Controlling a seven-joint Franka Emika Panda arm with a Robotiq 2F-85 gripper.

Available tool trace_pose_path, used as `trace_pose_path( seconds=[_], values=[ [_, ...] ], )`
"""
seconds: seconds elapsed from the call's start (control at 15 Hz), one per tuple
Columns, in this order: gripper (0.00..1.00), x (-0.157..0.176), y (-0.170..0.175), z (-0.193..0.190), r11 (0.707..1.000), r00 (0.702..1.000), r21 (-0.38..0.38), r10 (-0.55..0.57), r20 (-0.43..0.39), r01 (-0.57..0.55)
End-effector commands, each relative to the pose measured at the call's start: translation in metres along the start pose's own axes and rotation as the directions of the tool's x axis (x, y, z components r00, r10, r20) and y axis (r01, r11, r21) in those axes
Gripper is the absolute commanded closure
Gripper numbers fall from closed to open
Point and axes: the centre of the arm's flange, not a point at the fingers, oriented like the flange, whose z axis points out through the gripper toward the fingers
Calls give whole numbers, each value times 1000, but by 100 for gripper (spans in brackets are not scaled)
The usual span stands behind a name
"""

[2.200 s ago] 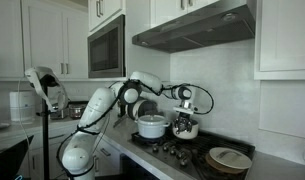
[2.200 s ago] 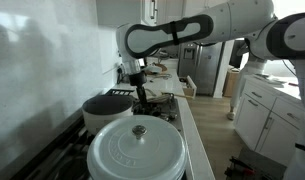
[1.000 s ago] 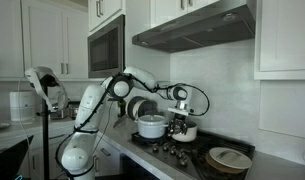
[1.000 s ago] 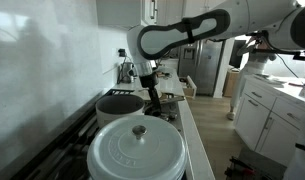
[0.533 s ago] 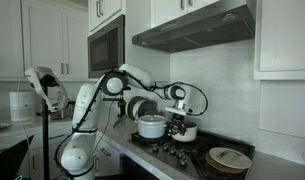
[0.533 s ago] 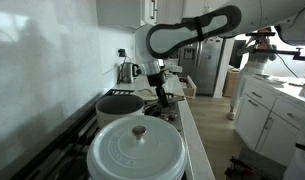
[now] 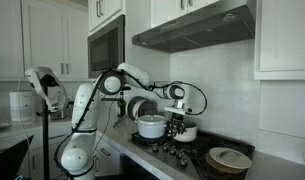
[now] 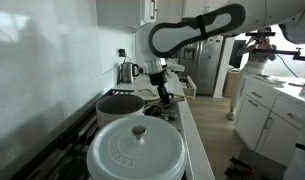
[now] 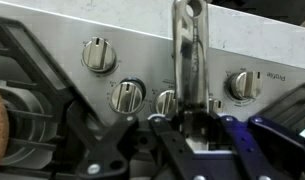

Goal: Move the uncovered pot backwards

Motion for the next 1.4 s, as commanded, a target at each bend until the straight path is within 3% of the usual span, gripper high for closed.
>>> trace_pose_path(
  seconds=[0.0,0.47,0.8,0.87,0.93,1.07,1.33],
  values=[
    [51,-2,-13,-16,1000,1000,0,5,-14,-5],
    [1,22,-28,-31,999,998,5,-54,-43,54],
    [0,34,-28,-33,997,995,28,-68,-68,70],
    [1,35,-25,-32,997,995,30,-66,-70,68],
    [26,37,-23,-31,997,996,31,-63,-71,65],
    [29,40,-20,-30,998,996,32,-60,-69,62],
    [60,42,-15,-31,998,995,30,-57,-76,59]
  ],
)
